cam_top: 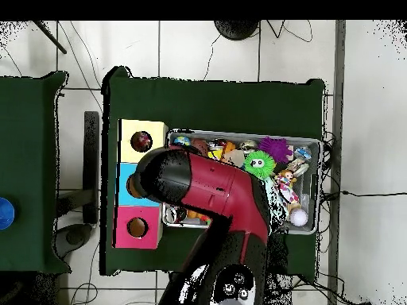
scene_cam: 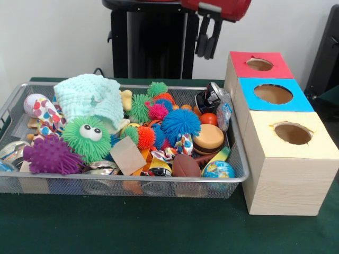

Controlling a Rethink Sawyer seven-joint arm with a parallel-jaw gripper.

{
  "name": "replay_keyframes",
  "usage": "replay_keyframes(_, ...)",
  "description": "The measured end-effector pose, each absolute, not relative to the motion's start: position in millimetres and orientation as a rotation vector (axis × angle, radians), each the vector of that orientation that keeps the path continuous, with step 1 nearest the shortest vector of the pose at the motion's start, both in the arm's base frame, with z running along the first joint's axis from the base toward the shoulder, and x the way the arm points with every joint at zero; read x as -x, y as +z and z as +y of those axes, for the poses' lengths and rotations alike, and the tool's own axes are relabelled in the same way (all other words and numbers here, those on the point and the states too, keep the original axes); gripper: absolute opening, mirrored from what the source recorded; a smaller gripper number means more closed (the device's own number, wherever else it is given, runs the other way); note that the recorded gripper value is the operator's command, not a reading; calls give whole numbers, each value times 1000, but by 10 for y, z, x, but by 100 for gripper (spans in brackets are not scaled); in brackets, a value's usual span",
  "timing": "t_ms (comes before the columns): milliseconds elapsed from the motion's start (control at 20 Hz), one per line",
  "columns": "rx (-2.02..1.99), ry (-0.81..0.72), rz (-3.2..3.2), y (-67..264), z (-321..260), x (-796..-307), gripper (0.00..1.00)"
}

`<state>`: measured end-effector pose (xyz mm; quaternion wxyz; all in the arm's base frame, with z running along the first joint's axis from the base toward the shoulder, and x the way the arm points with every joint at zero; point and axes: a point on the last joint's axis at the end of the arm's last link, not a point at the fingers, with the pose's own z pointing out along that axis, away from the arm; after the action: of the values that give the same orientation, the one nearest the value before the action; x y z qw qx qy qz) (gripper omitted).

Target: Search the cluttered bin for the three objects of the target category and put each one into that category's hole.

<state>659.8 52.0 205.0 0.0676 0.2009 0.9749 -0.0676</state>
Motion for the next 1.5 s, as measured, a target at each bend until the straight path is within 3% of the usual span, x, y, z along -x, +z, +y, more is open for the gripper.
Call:
replay_keyframes(1000, -589, -254, 2986, 1437, 497, -6582, 0)
replay_keyframes(1500, -580, -258, 2990, 1342, 459, -6752, 0)
